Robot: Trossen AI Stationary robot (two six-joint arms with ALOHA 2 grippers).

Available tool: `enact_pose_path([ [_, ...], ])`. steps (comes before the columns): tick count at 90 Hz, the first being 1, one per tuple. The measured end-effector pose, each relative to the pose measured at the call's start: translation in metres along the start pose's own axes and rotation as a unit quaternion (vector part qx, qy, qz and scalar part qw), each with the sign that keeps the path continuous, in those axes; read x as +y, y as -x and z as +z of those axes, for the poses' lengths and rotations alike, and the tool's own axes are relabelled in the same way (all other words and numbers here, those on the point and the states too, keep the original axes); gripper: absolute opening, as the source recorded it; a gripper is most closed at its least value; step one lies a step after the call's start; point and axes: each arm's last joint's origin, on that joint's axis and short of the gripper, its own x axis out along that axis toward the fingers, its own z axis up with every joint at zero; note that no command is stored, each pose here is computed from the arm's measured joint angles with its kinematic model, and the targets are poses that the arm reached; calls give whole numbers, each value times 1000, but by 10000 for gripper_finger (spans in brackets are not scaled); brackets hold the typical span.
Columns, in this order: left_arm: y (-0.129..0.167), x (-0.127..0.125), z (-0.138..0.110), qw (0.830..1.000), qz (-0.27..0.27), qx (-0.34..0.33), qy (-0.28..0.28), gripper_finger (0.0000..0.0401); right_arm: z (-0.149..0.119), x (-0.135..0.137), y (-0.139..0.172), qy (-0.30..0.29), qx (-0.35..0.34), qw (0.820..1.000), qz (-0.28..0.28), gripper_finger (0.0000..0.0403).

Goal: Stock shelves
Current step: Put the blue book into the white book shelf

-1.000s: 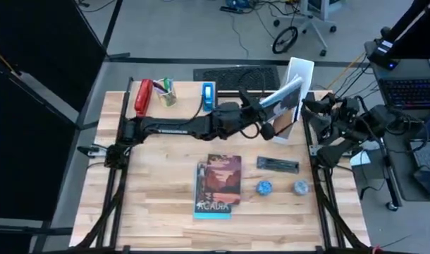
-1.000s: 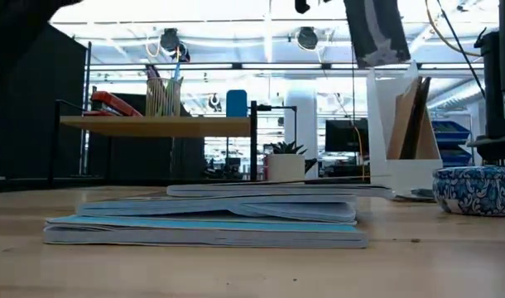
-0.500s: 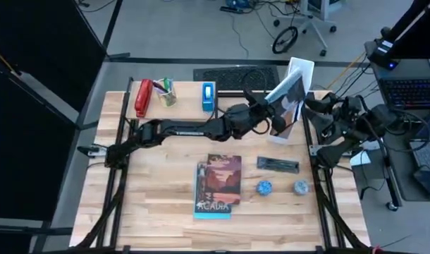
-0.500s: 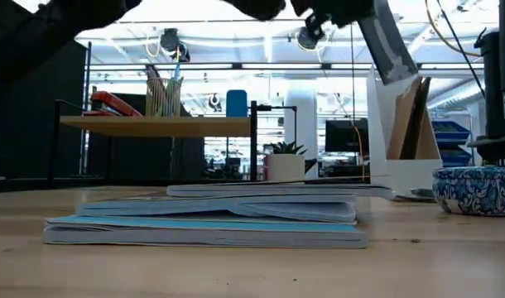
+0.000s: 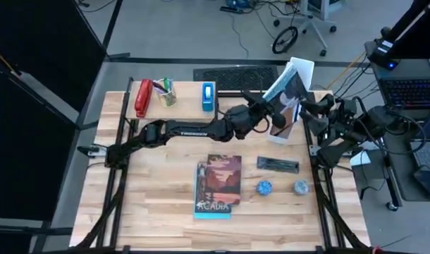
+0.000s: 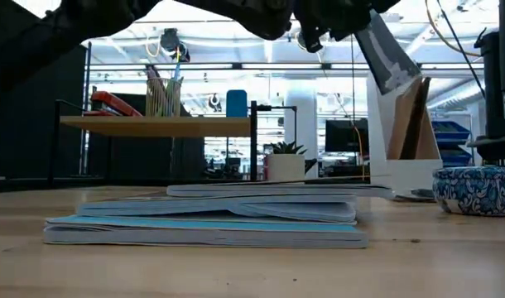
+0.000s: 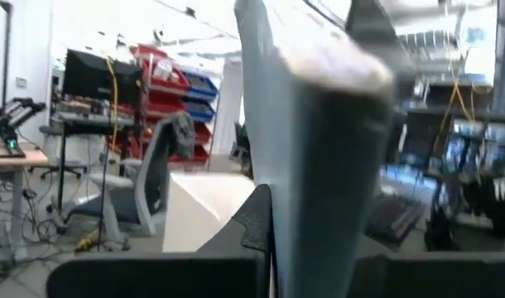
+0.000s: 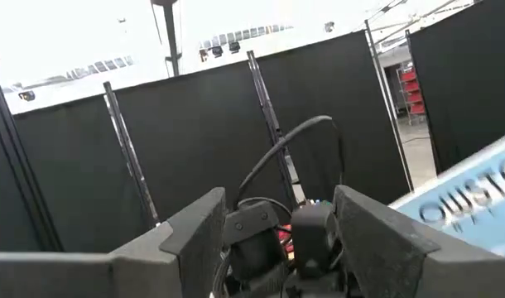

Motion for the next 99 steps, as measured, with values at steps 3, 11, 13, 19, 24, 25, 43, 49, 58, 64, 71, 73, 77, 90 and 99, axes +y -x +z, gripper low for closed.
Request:
enact_pose_path([
  [3, -1, 1, 2, 1000, 2, -8, 5, 5, 0, 0, 0, 6, -1, 1000, 0, 208],
  [11, -3, 5, 4, 1000, 6, -13, 6, 5, 1, 0, 0, 35, -5, 999, 0, 208],
  [13, -4, 6, 3, 1000, 7, -12, 5, 5, 1, 0, 0, 44, -5, 999, 0, 208],
  [19, -5, 9, 2, 1000, 9, -7, 1, 5, 1, 0, 0, 69, -5, 998, 0, 208],
  [24, -6, 10, 2, 1000, 11, -7, 8, 5, 1, 0, 0, 83, -6, 997, -1, 208],
  [25, -6, 10, 2, 1000, 11, -7, 11, 5, 1, 0, 0, 85, -6, 996, -1, 208],
  [43, -6, 10, 1, 999, 4, -4, 35, 5, 1, 0, 0, 98, -6, 995, -1, 208],
  [49, -6, 10, -1, 999, 2, 4, 32, 5, 1, 0, 0, 98, -6, 995, -1, 208],
  [58, -6, 9, -13, 1000, 2, 11, 27, 5, 1, 0, 0, 98, -6, 995, -1, 208],
  [64, -6, 9, -24, 999, 1, 23, 26, 5, 1, 0, 0, 98, -5, 995, -1, 208],
  [71, -5, 9, -34, 999, -1, 34, 25, 5, 1, 0, 0, 98, -5, 995, -1, 208],
  [73, -5, 9, -35, 999, -2, 37, 23, 5, 1, 0, 0, 98, -5, 995, -1, 208],
  [77, -4, 8, -37, 999, -3, 41, 20, 5, 1, 0, 0, 98, -5, 995, -1, 208],
  [90, -4, 8, -41, 998, -3, 54, 12, 5, 1, 0, 0, 99, -5, 995, -1, 208],
  [99, -4, 8, -44, 998, 2, 68, 1, 5, 1, 0, 0, 99, -5, 995, -1, 208],
])
